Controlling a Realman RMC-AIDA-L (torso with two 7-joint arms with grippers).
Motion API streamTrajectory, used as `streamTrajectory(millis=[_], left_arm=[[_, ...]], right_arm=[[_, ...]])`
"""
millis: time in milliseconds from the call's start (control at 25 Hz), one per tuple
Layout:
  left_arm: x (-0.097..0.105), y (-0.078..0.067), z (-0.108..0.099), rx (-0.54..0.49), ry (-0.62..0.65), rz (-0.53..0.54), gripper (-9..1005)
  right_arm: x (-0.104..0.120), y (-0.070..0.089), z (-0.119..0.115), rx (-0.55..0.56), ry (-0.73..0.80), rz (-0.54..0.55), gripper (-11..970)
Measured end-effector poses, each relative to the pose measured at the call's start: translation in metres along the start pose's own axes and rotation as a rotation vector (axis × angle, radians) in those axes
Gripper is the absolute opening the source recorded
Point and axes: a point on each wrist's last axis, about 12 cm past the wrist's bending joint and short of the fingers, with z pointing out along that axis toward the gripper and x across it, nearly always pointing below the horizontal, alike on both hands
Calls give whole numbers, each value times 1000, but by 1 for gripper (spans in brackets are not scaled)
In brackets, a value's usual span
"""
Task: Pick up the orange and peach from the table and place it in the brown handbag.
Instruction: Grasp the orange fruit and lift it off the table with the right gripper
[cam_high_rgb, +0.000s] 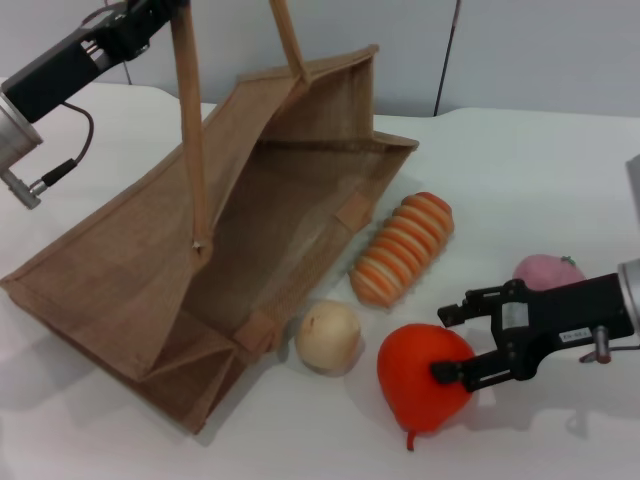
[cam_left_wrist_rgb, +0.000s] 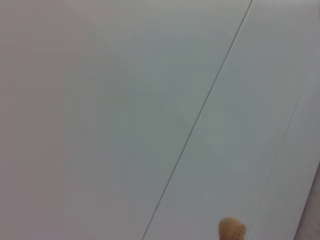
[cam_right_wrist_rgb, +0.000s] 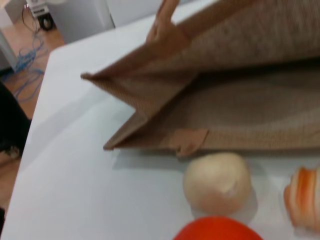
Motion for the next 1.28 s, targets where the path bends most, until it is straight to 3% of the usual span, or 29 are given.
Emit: streamTrajectory(millis=[280, 680, 840, 1280], left_arm=[[0, 0, -1, -2, -3, -1, 134], [0, 0, -2, -5, -3, -2, 137], [0, 0, -2, -5, -3, -2, 138], [1, 0, -2, -5, 5, -2, 142]], right_arm=[[0, -2, 12, 3, 74, 27, 835], [-6, 2, 11, -44, 56, 14, 647], [-6, 5, 10, -68, 55, -47, 552], [-12, 12, -8, -98, -86, -169, 475]])
